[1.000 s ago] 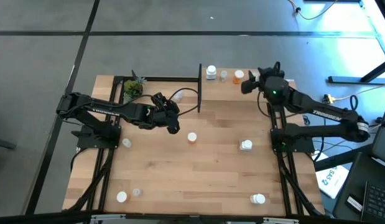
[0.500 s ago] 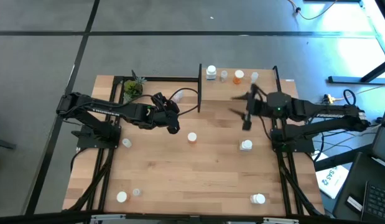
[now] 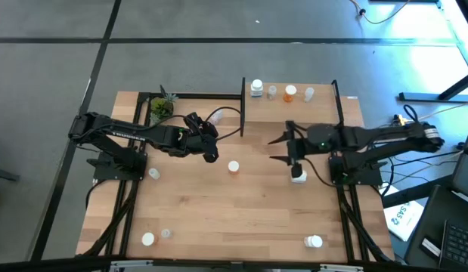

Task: Pick and place medicine bottles onto shelf by color
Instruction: Put the bottom yellow transparent pill bottle on the shelf aligned with the other yellow transparent pill bottle

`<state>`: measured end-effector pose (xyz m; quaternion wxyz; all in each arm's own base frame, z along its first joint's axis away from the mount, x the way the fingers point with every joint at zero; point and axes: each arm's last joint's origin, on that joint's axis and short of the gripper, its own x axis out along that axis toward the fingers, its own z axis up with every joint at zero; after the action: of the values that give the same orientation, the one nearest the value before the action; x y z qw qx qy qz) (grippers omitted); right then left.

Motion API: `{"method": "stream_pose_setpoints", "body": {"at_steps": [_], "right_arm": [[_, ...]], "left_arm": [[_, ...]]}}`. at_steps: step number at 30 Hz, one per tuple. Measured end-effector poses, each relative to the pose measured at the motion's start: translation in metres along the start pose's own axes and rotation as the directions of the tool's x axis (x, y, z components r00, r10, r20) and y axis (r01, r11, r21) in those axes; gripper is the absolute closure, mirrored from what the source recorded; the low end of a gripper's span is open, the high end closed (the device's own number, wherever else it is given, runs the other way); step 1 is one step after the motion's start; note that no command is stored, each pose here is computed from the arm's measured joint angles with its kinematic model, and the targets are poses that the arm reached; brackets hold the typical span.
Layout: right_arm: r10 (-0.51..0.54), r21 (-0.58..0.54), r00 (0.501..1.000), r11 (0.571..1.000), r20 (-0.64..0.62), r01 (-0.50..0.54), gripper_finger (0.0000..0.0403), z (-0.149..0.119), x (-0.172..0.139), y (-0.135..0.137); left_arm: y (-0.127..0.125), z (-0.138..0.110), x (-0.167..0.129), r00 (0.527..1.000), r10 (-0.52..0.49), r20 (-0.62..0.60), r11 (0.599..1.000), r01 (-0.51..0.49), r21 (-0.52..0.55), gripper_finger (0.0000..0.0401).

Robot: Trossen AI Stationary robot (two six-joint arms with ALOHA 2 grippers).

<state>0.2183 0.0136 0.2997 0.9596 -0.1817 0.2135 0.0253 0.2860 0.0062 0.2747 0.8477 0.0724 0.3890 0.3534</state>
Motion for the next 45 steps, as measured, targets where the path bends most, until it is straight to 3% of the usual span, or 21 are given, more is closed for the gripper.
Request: {"method": "stream_pose_setpoints", "body": {"at_steps": [9,18,22,29,37,41,45], "right_arm": [[0.006,0.054,1.000,0.999,-0.030,-0.005,0.0189,-0.001,0.012,0.006],[0.009,0.054,0.999,0.999,-0.034,-0.007,0.0189,-0.002,0.012,0.007],[0.015,0.052,0.999,0.999,-0.049,-0.012,0.0189,-0.003,0.012,0.007],[0.017,0.052,0.998,0.999,-0.055,-0.014,0.0189,-0.004,0.012,0.007],[0.017,0.053,0.998,0.998,-0.055,-0.014,0.0189,-0.004,0.012,0.007],[0.017,0.055,0.998,0.998,-0.055,-0.014,0.0189,-0.004,0.013,0.007],[0.016,0.056,0.998,0.998,-0.055,-0.013,0.0189,-0.004,0.012,0.007]], "left_arm": [[-0.001,-0.001,0.000,1.000,-0.023,-0.009,1.000,0.023,-0.014,0.0074],[-0.007,-0.029,-0.021,0.979,-0.047,-0.199,0.999,0.049,0.003,0.0074],[-0.008,-0.042,-0.044,0.968,-0.056,-0.246,0.998,0.047,-0.042,0.0074],[-0.003,-0.064,-0.076,0.909,-0.130,-0.395,0.977,0.049,-0.208,0.0074],[0.000,-0.083,-0.093,0.767,-0.158,-0.622,0.916,-0.122,-0.383,0.0074],[0.000,-0.087,-0.097,0.759,-0.142,-0.636,0.888,-0.186,-0.420,0.0074],[0.000,-0.089,-0.101,0.758,-0.130,-0.639,0.907,-0.169,-0.385,0.0074]]}}
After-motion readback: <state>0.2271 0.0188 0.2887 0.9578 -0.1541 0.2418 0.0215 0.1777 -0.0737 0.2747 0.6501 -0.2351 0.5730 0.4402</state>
